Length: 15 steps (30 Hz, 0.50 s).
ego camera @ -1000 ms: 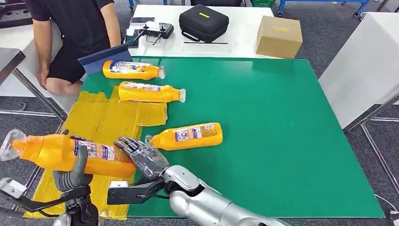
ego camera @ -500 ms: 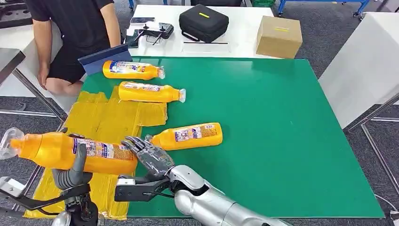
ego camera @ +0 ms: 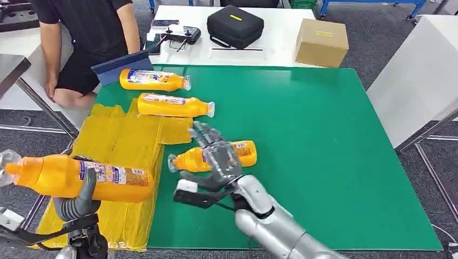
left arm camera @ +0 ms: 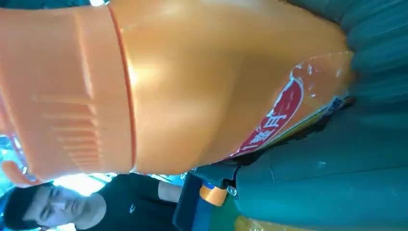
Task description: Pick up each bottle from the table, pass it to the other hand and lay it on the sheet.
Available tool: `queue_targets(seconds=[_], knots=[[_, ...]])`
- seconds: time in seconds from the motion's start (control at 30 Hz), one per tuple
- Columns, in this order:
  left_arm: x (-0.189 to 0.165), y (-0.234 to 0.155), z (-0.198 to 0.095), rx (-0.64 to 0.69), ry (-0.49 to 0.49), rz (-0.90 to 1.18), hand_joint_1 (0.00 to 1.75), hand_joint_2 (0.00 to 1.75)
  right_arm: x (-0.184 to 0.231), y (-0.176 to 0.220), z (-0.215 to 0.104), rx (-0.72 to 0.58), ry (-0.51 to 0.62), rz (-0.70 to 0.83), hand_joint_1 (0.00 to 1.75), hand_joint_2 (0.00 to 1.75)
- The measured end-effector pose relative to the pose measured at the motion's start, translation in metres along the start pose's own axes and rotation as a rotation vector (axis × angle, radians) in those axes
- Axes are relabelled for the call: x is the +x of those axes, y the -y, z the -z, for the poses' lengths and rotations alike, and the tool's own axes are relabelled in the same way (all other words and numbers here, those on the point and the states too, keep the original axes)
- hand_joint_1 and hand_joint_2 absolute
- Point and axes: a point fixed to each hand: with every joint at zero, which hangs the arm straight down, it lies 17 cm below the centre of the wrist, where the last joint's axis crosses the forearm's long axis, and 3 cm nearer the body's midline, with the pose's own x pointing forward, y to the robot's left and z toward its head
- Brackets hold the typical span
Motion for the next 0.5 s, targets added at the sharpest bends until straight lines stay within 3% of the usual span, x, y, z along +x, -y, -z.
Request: queue_targets(seconds=[0.23, 0.5], knots=[[0.013, -0.009, 0.024, -0.013, 0.043, 0.241, 1.75, 1.75, -0.062, 0.092, -0.045, -0.124, -0.116, -0.084, 0.0, 0.0], [0.035, -0.02, 0.067, 0.009, 0.143, 0.513, 1.75, 1.75, -0.088, 0.136, -0.098, -0.205, -0.202, -0.155, 0.0, 0.0]])
